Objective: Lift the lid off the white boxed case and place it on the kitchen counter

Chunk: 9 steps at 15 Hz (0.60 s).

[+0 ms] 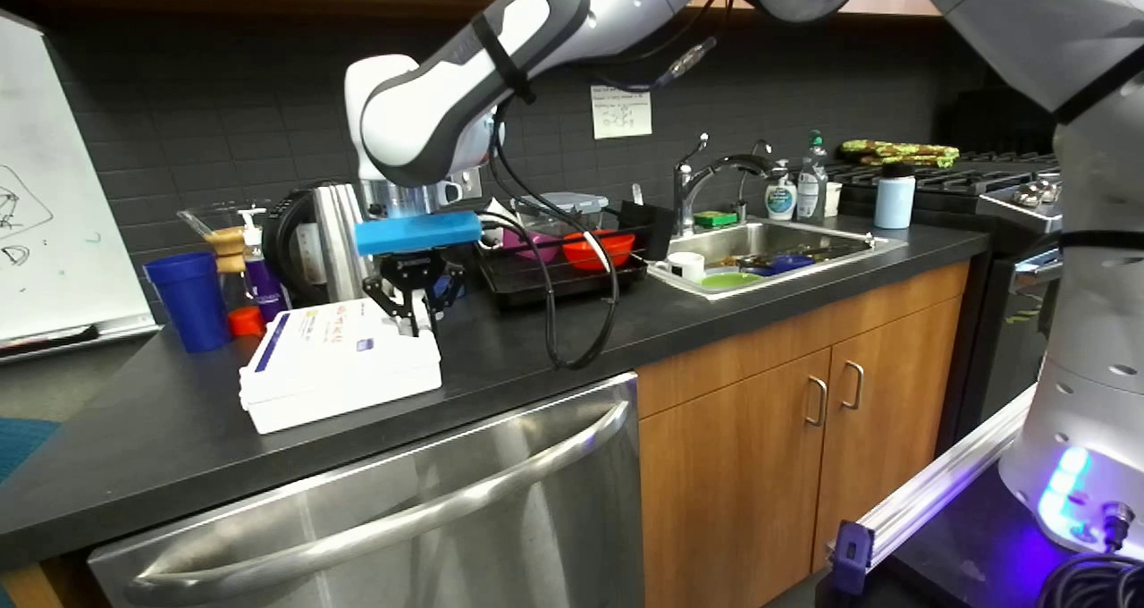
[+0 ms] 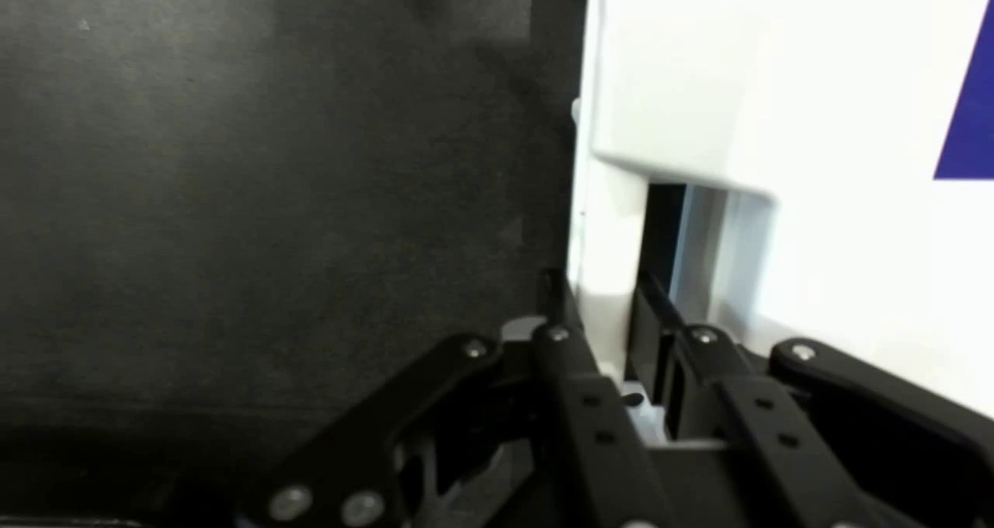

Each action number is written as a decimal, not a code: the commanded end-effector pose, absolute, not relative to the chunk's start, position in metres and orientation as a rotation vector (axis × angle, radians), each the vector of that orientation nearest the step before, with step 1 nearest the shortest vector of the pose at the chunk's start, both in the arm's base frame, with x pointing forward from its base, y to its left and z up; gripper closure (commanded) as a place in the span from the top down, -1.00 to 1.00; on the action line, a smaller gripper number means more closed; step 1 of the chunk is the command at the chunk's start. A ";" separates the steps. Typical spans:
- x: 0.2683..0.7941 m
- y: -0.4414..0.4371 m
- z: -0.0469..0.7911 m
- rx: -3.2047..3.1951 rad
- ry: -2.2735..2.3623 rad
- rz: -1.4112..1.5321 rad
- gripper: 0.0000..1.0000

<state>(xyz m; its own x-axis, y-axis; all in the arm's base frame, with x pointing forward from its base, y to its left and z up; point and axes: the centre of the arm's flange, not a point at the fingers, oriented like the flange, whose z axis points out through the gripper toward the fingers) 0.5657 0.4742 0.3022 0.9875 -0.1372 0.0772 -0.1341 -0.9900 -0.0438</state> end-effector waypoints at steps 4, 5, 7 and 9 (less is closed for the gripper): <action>0.563 0.472 0.323 -3.103 0.186 -0.174 -0.89; 0.562 0.473 0.327 -3.099 0.182 -0.185 -0.89; 0.560 0.475 0.339 -3.087 0.172 -0.208 -0.89; 0.559 0.476 0.354 -3.071 0.164 -0.233 -0.89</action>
<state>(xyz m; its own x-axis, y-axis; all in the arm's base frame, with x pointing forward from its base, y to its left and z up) 0.5657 0.4781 0.3227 0.9859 -0.1242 0.1126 -0.1185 -0.9914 -0.0559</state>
